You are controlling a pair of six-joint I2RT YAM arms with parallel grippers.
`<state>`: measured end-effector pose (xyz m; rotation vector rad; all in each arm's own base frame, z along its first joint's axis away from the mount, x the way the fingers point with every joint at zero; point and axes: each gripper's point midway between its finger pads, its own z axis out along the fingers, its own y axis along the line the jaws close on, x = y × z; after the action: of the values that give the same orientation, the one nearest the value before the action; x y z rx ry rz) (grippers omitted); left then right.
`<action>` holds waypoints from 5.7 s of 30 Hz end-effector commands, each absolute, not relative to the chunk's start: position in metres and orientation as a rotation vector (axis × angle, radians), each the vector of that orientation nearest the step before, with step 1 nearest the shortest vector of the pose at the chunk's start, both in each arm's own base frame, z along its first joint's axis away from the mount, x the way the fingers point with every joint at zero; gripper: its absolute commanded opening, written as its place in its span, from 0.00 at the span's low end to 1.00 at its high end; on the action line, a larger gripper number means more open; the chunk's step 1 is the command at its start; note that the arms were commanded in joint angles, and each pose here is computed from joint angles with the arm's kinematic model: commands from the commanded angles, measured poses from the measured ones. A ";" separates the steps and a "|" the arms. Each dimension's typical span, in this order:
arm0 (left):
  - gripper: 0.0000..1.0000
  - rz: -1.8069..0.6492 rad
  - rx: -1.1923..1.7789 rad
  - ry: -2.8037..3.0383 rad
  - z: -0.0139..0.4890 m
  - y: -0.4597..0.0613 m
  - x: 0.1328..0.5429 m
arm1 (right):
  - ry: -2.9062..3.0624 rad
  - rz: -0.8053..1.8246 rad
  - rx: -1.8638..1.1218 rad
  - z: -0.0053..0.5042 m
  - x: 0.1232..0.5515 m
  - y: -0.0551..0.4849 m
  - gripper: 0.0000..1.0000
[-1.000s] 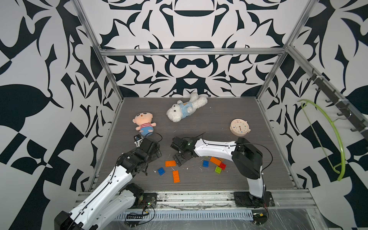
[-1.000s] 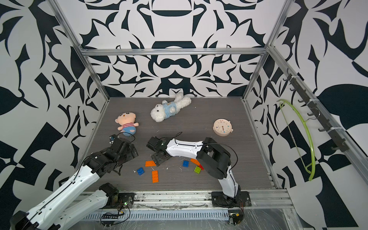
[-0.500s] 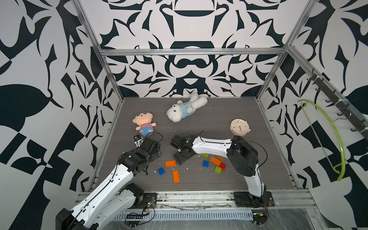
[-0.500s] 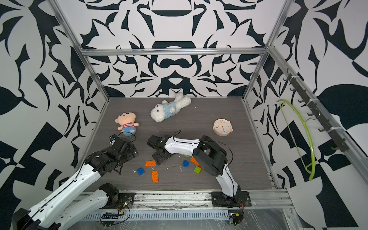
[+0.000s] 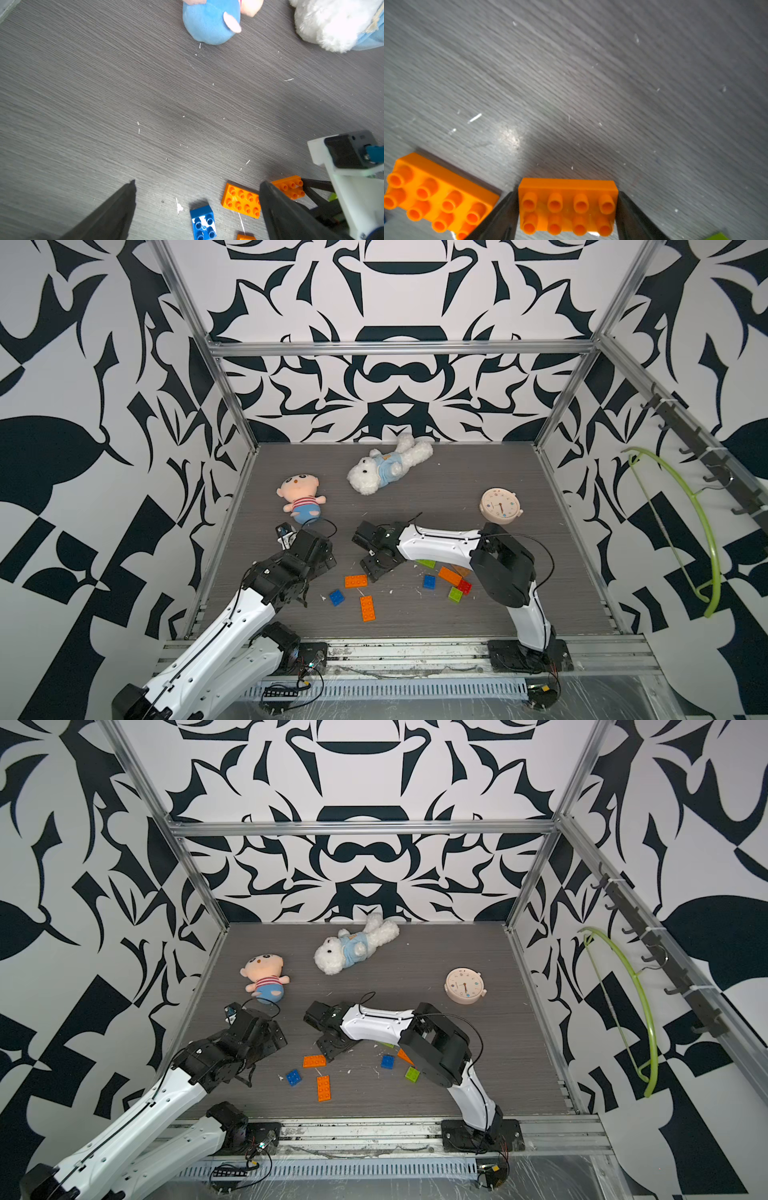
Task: Assemble the number 5 with lego
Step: Move the lego brick at the center of the board, then pick up the lego brick from the center of the board.
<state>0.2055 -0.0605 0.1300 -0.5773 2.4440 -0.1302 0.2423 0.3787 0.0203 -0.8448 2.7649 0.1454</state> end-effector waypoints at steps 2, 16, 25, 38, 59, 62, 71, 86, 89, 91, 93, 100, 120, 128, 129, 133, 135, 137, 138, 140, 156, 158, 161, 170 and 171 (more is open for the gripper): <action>0.99 -0.079 -0.578 2.464 0.124 -0.055 0.203 | 2.781 0.003 -0.775 0.019 0.248 0.357 0.67; 0.99 -0.279 -0.548 2.496 0.116 -0.097 0.226 | 2.760 0.072 -0.125 0.065 0.291 0.331 0.62; 0.99 -0.298 -0.551 2.528 0.112 -0.108 0.233 | 2.814 0.052 -0.054 0.041 0.289 0.335 0.62; 0.99 -0.242 -0.623 2.473 0.110 -0.087 0.224 | 2.853 0.072 -0.081 0.032 0.280 0.346 0.67; 0.99 -0.463 -0.403 2.511 0.123 -0.129 0.233 | 2.735 0.085 -0.069 0.103 0.269 0.295 0.81; 0.99 -0.607 -0.329 2.540 0.126 -0.154 0.232 | 2.753 0.076 -0.044 0.105 0.256 0.266 0.74; 0.99 -0.576 -0.220 2.682 0.096 -0.201 0.214 | 2.887 0.008 -0.035 0.080 0.210 0.225 0.67; 0.99 -0.803 -0.047 2.699 0.096 -0.249 0.208 | 2.972 0.110 -0.096 0.053 0.188 0.243 0.63; 0.99 -0.814 -0.040 2.712 0.092 -0.251 0.206 | 2.979 0.104 -0.071 0.048 0.187 0.243 0.61; 0.99 -0.813 -0.052 2.722 0.090 -0.251 0.206 | 2.968 0.094 -0.033 0.046 0.188 0.239 0.59; 0.99 -0.818 -0.055 2.730 0.088 -0.252 0.205 | 2.965 0.118 -0.017 0.044 0.187 0.239 0.59; 0.99 -1.025 0.005 2.755 0.083 -0.280 0.196 | 2.974 0.127 -0.002 0.038 0.187 0.242 0.58; 0.99 -0.823 -0.108 2.770 0.072 -0.253 0.202 | 2.944 0.043 0.043 0.037 0.193 0.230 0.52; 0.99 -0.794 -0.126 2.772 0.071 -0.251 0.204 | 2.956 0.082 0.052 0.030 0.195 0.239 0.48; 0.99 -0.790 -0.128 2.775 0.070 -0.250 0.204 | 2.957 0.079 0.054 0.029 0.195 0.240 0.47; 0.99 -0.776 -0.133 2.777 0.069 -0.248 0.204 | 2.964 0.057 0.065 0.025 0.195 0.238 0.48; 0.99 -0.769 -0.134 2.780 0.068 -0.247 0.204 | 2.963 0.052 0.077 0.023 0.195 0.238 0.49; 0.99 -0.765 -0.137 2.781 0.068 -0.247 0.204 | 2.960 0.055 0.078 0.023 0.196 0.238 0.49; 0.99 -0.762 -0.137 2.783 0.068 -0.247 0.204 | 2.958 0.062 0.078 0.023 0.196 0.239 0.47; 0.99 -0.758 -0.139 2.784 0.067 -0.246 0.204 | 2.957 0.061 0.076 0.023 0.197 0.239 0.45; 0.99 -0.738 -0.140 2.792 0.064 -0.245 0.205 | 2.940 0.049 0.057 0.031 0.198 0.237 0.45; 0.99 -0.738 -0.140 2.793 0.064 -0.246 0.205 | 2.942 0.059 0.049 0.032 0.198 0.238 0.45; 0.99 -0.733 -0.144 2.795 0.063 -0.245 0.205 | 2.937 0.069 0.049 0.034 0.199 0.239 0.44; 0.99 -0.712 -0.150 2.791 0.062 -0.243 0.206 | 2.924 0.064 0.033 0.041 0.199 0.236 0.37; 0.99 -0.712 -0.149 2.789 0.063 -0.243 0.206 | 2.922 0.064 0.031 0.042 0.199 0.236 0.37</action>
<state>0.2048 -0.2447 0.0620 -0.1449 2.7860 -0.7431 0.1929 0.2361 0.0212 0.0284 2.9680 0.0393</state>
